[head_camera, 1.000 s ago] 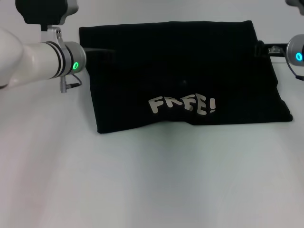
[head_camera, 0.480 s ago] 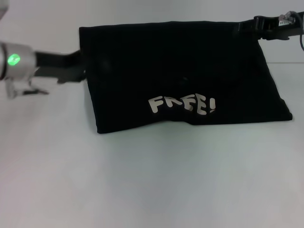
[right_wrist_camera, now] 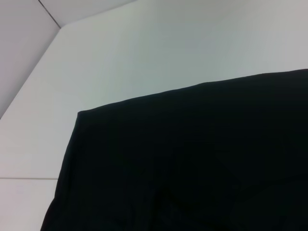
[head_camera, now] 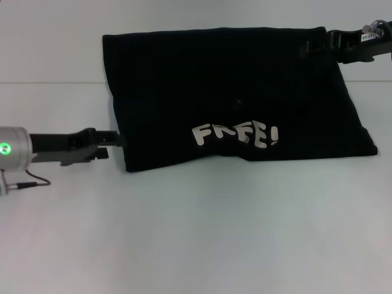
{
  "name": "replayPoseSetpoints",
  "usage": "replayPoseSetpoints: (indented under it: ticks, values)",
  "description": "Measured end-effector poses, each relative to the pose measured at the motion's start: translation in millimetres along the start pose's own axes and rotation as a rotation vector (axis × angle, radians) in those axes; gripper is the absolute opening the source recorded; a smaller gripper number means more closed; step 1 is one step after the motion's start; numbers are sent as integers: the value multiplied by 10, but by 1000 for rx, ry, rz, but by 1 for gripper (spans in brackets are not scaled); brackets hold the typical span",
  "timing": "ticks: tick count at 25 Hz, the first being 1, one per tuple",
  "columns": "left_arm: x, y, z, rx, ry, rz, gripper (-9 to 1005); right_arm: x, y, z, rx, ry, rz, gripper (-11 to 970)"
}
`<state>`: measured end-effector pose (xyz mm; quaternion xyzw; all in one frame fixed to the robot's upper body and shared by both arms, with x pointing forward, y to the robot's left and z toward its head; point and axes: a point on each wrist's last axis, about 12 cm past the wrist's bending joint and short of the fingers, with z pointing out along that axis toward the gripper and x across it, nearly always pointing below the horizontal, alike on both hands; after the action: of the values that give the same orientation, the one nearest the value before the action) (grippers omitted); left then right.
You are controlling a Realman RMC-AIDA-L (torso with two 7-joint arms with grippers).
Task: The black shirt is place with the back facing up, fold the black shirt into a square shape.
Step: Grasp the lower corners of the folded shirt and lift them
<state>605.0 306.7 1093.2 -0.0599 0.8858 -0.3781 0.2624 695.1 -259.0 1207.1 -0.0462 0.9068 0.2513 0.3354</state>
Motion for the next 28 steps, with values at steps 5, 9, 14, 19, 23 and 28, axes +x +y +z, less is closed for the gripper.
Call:
replayPoseSetpoints:
  ticks: [5,9,14,19,23,28]
  values:
    - [88,-5,197,-13,-8,-45,635,33,-41,-1,4,3,13,676]
    - [110,-39,315,-27,-17,-53,627,52,-66,0,8,3,21,675]
    - [123,-27,394,-58,-33,-55,617,62,-80,-3,10,4,24,675]
    - [155,-39,422,-55,-24,-54,606,63,-96,-11,13,3,25,676]
    - [200,-98,482,-40,1,-43,598,62,-97,-12,13,2,25,676]
    - [186,-130,517,-55,10,-19,588,67,-101,-11,14,3,26,675]
